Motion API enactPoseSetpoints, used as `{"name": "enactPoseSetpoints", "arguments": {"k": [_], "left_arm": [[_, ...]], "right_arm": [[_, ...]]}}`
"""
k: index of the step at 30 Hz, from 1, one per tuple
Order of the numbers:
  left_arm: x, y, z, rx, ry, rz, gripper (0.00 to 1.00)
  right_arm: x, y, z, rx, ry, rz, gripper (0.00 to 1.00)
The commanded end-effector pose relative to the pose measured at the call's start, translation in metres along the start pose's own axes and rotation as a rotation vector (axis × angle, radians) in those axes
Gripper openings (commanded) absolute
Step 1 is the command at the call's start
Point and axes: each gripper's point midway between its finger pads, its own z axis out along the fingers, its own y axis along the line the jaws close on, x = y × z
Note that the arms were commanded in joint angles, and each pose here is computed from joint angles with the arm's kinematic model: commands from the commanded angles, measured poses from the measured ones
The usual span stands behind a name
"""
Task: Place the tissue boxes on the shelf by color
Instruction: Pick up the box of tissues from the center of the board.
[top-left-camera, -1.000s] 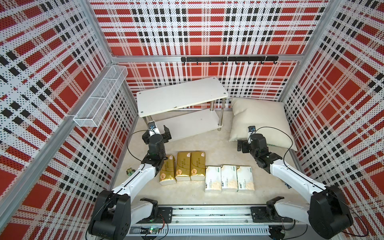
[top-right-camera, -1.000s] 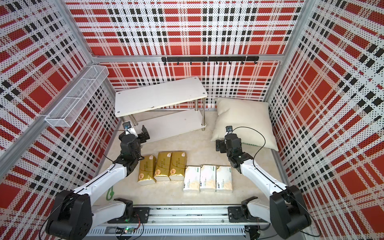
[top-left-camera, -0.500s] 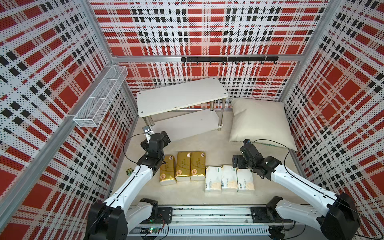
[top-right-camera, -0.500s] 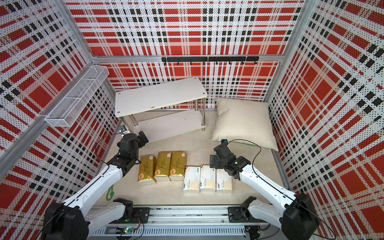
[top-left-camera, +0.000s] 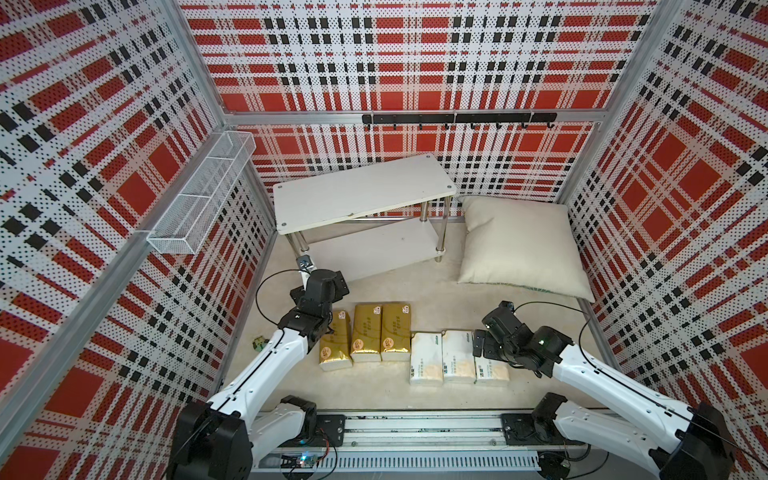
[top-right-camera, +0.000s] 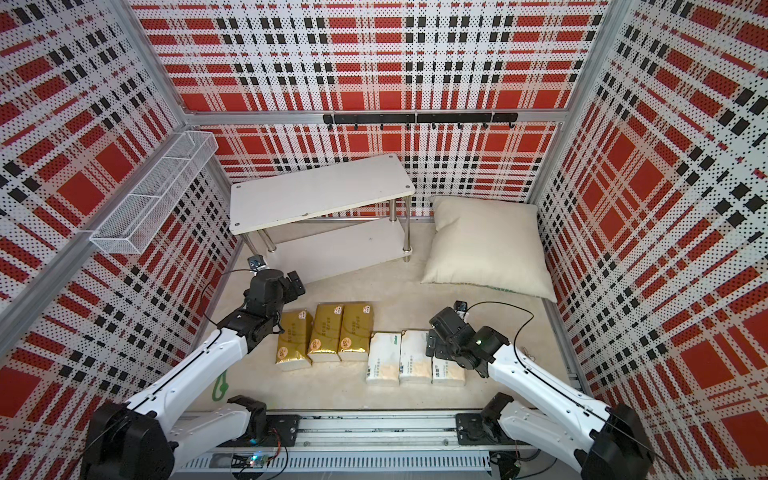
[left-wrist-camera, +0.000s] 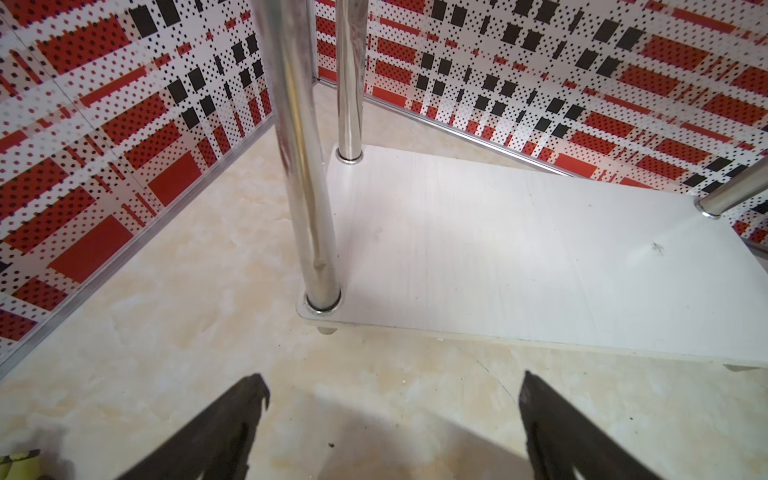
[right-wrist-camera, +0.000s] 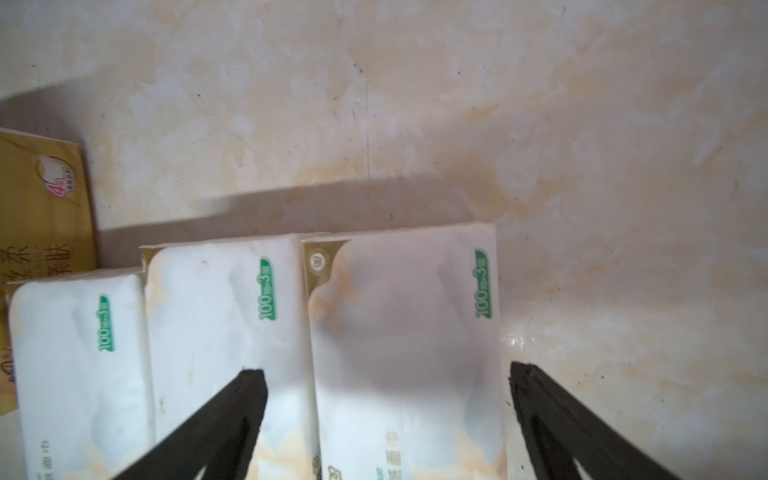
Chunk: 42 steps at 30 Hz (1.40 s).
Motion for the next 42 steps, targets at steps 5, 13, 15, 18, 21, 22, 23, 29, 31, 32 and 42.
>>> {"name": "enactPoseSetpoints", "arguments": {"k": [5, 13, 15, 18, 21, 22, 23, 29, 31, 32, 42], "left_arm": [[-0.01, -0.008, -0.002, 0.019, -0.008, 0.014, 0.99], [-0.011, -0.007, -0.003, 0.017, -0.013, 0.013, 0.99], [-0.009, -0.007, -0.003, 0.016, -0.01, 0.015, 0.99], [-0.008, -0.007, -0.002, 0.014, -0.005, 0.018, 0.99], [-0.007, -0.008, -0.001, 0.014, -0.002, 0.021, 0.99], [-0.007, -0.009, -0.001, 0.015, -0.002, 0.021, 0.99], [-0.007, -0.01, -0.001, 0.017, -0.002, 0.022, 0.99], [-0.006, -0.013, -0.001, 0.022, 0.001, 0.031, 0.99], [-0.007, -0.013, -0.002, 0.025, 0.0, 0.03, 0.99], [-0.007, -0.014, -0.002, 0.028, -0.001, 0.03, 0.99], [-0.008, -0.013, -0.005, 0.034, -0.011, 0.026, 0.99]], "right_arm": [[0.018, -0.015, 0.006, 0.044, 0.042, 0.006, 1.0], [0.022, -0.011, 0.015, 0.017, 0.045, 0.005, 1.0], [0.021, -0.01, 0.014, 0.014, 0.041, 0.003, 1.0], [0.017, -0.005, 0.009, -0.009, 0.029, 0.003, 1.0], [0.013, -0.001, 0.005, -0.022, 0.017, -0.006, 1.0], [0.014, -0.002, 0.006, -0.016, 0.021, -0.012, 1.0], [0.016, -0.004, 0.009, -0.007, 0.033, -0.018, 1.0], [0.026, -0.001, 0.019, -0.023, 0.068, -0.026, 1.0], [0.026, -0.004, 0.019, -0.011, 0.067, -0.032, 1.0], [0.026, -0.004, 0.019, -0.008, 0.069, -0.035, 1.0], [0.032, -0.011, 0.025, 0.026, 0.084, -0.033, 1.0]]}}
